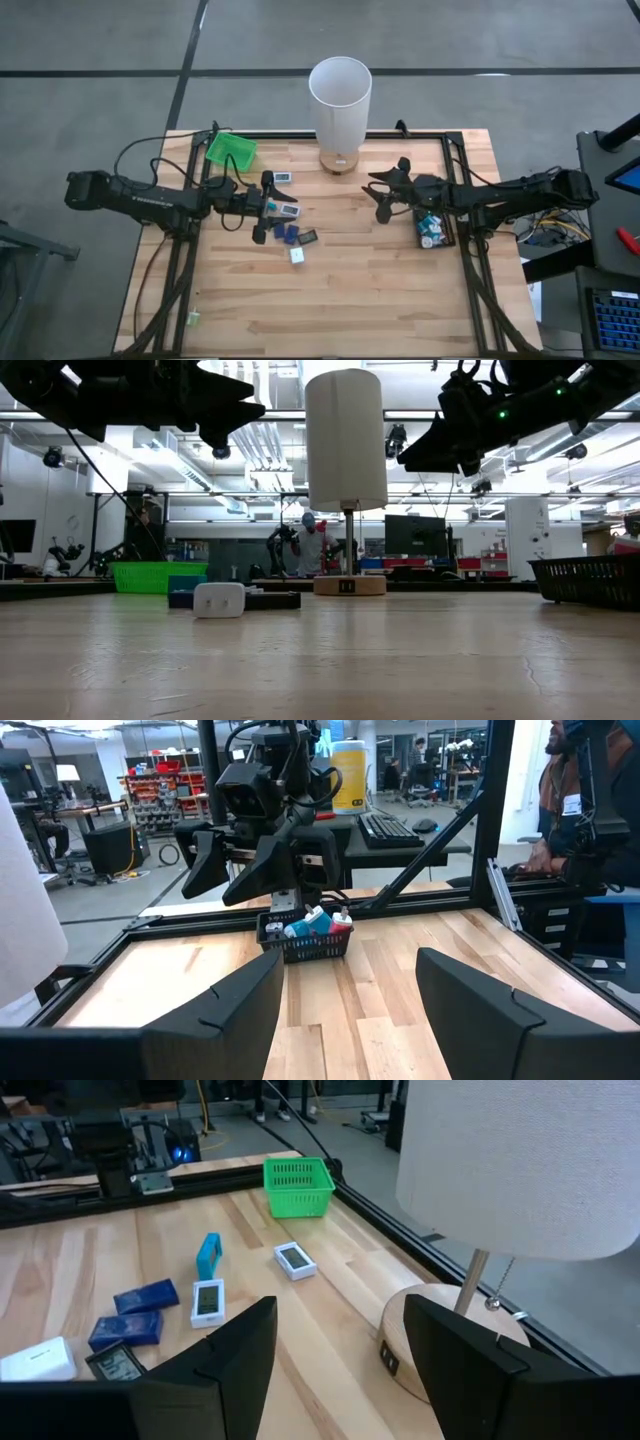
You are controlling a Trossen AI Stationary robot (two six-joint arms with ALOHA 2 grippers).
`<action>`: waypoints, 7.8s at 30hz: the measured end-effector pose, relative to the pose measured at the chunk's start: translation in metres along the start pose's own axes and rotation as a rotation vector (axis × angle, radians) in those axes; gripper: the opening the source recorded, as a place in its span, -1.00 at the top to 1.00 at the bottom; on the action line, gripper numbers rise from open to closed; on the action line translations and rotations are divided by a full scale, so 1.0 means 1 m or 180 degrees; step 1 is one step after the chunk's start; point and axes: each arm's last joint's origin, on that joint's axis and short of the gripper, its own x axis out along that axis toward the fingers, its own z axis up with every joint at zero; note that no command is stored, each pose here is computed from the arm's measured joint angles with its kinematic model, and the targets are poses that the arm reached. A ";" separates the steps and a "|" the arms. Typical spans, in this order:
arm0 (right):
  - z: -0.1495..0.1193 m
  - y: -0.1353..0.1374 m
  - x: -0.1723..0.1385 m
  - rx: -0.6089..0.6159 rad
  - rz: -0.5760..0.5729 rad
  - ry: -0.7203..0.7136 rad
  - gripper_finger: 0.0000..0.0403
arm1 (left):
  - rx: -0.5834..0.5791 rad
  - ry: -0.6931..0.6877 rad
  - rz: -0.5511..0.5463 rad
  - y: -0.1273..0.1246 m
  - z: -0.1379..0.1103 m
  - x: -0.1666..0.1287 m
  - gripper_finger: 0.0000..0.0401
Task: Pick & Place Office items
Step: Put the green charger adapter into the black bin
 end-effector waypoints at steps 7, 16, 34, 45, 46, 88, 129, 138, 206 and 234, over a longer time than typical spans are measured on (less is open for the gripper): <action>0.000 0.000 0.000 0.0002 -0.0001 0.0001 -0.08 | -0.0089 -0.0001 -0.0001 0.000 0.000 0.000 -0.19; 0.000 0.000 0.000 0.0002 -0.0002 0.0002 -0.08 | -0.0221 0.0008 0.0002 0.000 0.000 0.000 -0.18; 0.000 0.000 0.000 -0.0007 -0.0007 0.0014 -0.08 | -0.1208 0.0905 0.0538 0.001 0.011 -0.001 -0.17; 0.000 0.000 0.000 -0.0007 -0.0007 0.0014 -0.08 | -0.1755 0.1914 0.1485 -0.031 0.032 -0.012 -0.17; 0.000 0.000 0.000 -0.0006 -0.0006 0.0014 -0.08 | -0.1876 0.1976 0.1568 -0.036 0.033 -0.015 -0.17; 0.000 0.000 0.000 -0.0004 -0.0005 0.0012 -0.08 | -0.3363 0.4548 0.0866 -0.207 0.013 -0.103 -0.17; 0.000 0.000 0.000 -0.0006 -0.0006 0.0014 -0.08 | -0.0081 0.0996 0.0240 -0.201 0.027 -0.060 -0.17; 0.000 0.000 0.000 -0.0005 -0.0005 0.0013 -0.08 | -0.0070 0.0968 -0.1565 -0.181 0.045 -0.064 -0.17; 0.000 0.000 0.000 -0.0006 -0.0006 0.0012 -0.08 | -0.0087 0.0318 -0.3420 -0.139 -0.029 -0.068 -0.17; -0.001 0.000 0.000 -0.0005 -0.0006 0.0013 -0.08 | -0.3265 0.2915 -0.1569 -0.165 -0.011 -0.037 -0.17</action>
